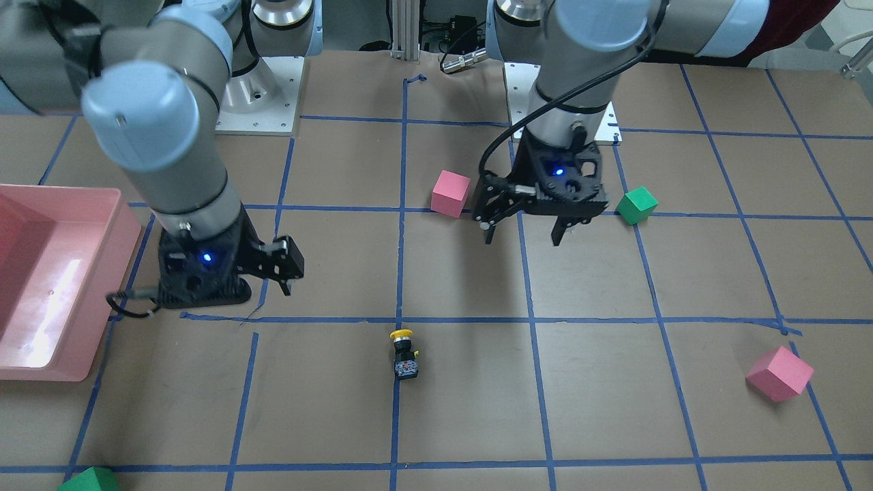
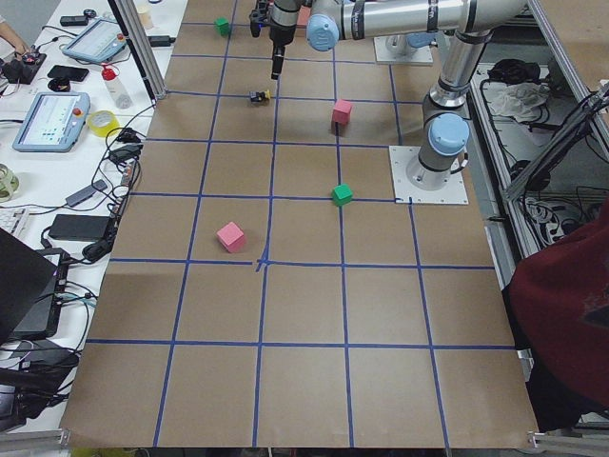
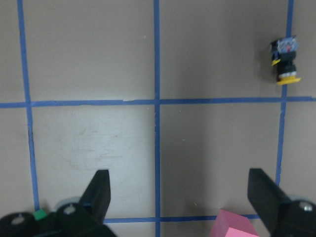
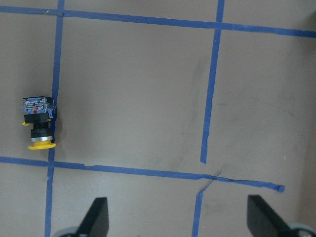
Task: Align button upright
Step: 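Reach the left gripper over the switch while the right arm retracts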
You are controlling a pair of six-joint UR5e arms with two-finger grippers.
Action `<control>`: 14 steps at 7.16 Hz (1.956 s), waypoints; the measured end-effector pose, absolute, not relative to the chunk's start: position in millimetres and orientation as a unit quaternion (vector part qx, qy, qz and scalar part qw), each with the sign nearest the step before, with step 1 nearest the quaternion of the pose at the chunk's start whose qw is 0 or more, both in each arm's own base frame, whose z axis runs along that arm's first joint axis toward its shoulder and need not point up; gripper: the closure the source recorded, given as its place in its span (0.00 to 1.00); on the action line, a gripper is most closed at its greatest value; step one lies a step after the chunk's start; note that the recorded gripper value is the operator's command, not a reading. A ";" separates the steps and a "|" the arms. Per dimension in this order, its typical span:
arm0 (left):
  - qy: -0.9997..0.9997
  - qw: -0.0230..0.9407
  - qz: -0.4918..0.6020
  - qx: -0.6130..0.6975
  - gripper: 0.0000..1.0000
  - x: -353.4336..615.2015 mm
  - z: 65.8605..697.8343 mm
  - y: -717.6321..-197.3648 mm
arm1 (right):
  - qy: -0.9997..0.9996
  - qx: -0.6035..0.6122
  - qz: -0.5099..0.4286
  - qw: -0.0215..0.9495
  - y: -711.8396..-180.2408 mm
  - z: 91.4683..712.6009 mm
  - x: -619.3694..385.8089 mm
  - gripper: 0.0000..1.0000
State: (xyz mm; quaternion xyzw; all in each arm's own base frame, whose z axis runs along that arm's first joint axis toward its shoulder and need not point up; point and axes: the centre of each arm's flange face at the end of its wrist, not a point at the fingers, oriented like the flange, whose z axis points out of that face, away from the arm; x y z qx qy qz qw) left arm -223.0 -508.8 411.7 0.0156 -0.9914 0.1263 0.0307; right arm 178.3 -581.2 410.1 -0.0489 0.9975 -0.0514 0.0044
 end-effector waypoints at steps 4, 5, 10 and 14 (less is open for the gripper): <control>-0.977 0.030 0.213 0.013 0.00 -291.0 307.7 -511.6 | 0.996 -0.052 -0.067 0.004 -552.9 456.7 176.2 0.00; -0.971 0.022 0.238 0.022 0.00 -304.0 283.1 -514.0 | 0.997 -0.052 -0.059 -0.002 -550.9 454.7 174.6 0.00; -0.946 0.011 0.316 0.068 0.00 -362.3 165.4 -507.7 | 0.993 -0.099 -0.023 -0.051 -547.0 448.9 152.1 0.00; -0.944 0.020 0.325 0.044 0.15 -372.1 145.4 -506.4 | 0.989 -0.133 -0.041 -0.047 -543.5 468.1 151.0 0.00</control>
